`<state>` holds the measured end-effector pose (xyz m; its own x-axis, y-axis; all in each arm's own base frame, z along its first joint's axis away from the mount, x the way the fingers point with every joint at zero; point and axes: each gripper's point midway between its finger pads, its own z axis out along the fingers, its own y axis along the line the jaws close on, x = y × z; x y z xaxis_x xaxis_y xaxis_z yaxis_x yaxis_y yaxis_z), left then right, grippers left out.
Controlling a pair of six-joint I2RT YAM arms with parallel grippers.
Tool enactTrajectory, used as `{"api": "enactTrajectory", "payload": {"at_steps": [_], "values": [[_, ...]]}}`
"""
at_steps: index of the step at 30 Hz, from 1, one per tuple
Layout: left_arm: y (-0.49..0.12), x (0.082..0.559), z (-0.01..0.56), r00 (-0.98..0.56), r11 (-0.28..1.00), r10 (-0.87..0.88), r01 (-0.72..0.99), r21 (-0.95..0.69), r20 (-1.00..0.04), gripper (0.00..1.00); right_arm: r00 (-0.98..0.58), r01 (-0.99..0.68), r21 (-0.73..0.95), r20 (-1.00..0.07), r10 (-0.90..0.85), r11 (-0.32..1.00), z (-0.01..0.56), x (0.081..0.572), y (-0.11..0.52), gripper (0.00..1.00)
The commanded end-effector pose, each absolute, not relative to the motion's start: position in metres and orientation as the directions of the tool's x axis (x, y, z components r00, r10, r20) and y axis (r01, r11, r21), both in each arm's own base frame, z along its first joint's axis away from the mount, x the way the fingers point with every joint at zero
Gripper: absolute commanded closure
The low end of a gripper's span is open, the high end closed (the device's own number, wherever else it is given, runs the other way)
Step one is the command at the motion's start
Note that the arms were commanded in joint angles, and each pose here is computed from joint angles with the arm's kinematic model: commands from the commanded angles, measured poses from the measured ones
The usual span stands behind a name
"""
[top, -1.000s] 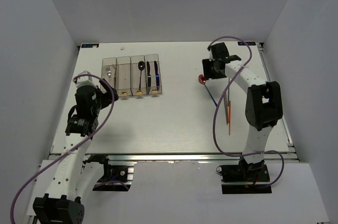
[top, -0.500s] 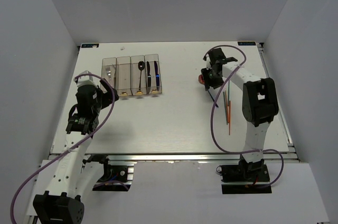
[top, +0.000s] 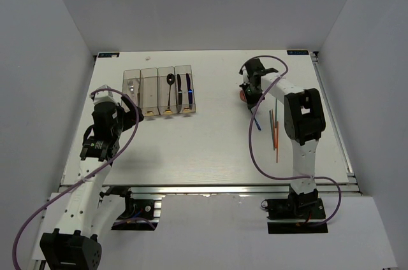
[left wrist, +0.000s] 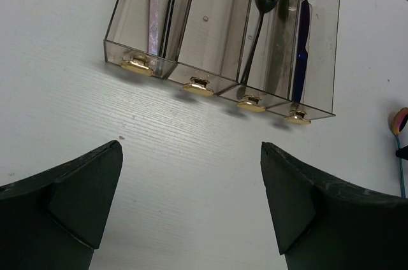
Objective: Sort the eating utensils into containers
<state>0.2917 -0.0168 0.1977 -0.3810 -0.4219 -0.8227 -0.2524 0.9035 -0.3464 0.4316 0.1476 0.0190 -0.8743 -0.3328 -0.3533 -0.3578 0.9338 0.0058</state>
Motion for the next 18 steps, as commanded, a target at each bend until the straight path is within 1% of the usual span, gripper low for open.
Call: {"api": "enactTrajectory", "payload": {"at_steps": [1,3,5,6,7,9,10,13,14,16,17,18], "values": [[-0.018,0.292,0.198,-0.384,0.908,-0.414,-0.239,-0.344,-0.826,0.02,-0.902,-0.366,-0.024,-0.237,-0.360,0.931,-0.005,0.407,0.139,1.00],[-0.019,0.292,0.198,-0.383,0.908,-0.413,-0.237,-0.344,-0.826,0.02,-0.900,-0.371,-0.029,-0.235,-0.367,0.928,-0.003,0.404,0.141,1.00],[-0.018,0.292,0.199,-0.381,0.908,-0.414,-0.239,-0.344,-0.827,0.02,-0.897,-0.368,0.006,-0.266,-0.353,0.930,0.006,0.404,0.149,1.00],[-0.018,0.292,0.199,-0.381,0.908,-0.413,-0.238,-0.344,-0.827,0.02,-0.884,-0.372,0.038,-0.319,-0.342,0.927,0.013,0.412,0.158,1.00],[-0.018,0.292,0.199,-0.381,0.908,-0.414,-0.239,-0.344,-0.827,0.02,-0.877,-0.386,0.116,-0.353,-0.325,0.915,0.019,0.412,0.173,1.00],[-0.018,0.292,0.199,-0.381,0.908,-0.414,-0.239,-0.344,-0.827,0.02,-0.865,-0.383,0.208,-0.423,-0.270,0.900,0.042,0.411,0.190,1.00],[-0.018,0.292,0.199,-0.381,0.908,-0.414,-0.239,-0.344,-0.827,0.02,-0.852,-0.371,0.248,-0.475,-0.221,0.895,0.053,0.420,0.199,1.00],[-0.018,0.292,0.199,-0.378,0.908,-0.414,-0.240,-0.344,-0.828,0.02,-0.825,-0.363,0.332,-0.548,-0.135,0.871,0.081,0.427,0.214,1.00],[-0.018,0.291,0.199,-0.379,0.908,-0.414,-0.240,-0.344,-0.828,0.02,-0.828,-0.336,0.373,-0.554,-0.083,0.865,0.090,0.425,0.219,1.00],[-0.018,0.291,0.200,-0.376,0.908,-0.414,-0.239,-0.345,-0.829,0.02,-0.826,-0.334,0.449,-0.564,-0.028,0.829,0.105,0.423,0.231,1.00],[-0.018,0.291,0.200,-0.376,0.908,-0.414,-0.239,-0.345,-0.829,0.02,-0.804,-0.331,0.500,-0.593,0.038,0.800,0.126,0.429,0.241,1.00],[-0.017,0.292,0.200,-0.376,0.908,-0.414,-0.240,-0.344,-0.829,0.02,-0.806,-0.325,0.534,-0.588,0.067,0.781,0.132,0.426,0.245,1.00]]}}
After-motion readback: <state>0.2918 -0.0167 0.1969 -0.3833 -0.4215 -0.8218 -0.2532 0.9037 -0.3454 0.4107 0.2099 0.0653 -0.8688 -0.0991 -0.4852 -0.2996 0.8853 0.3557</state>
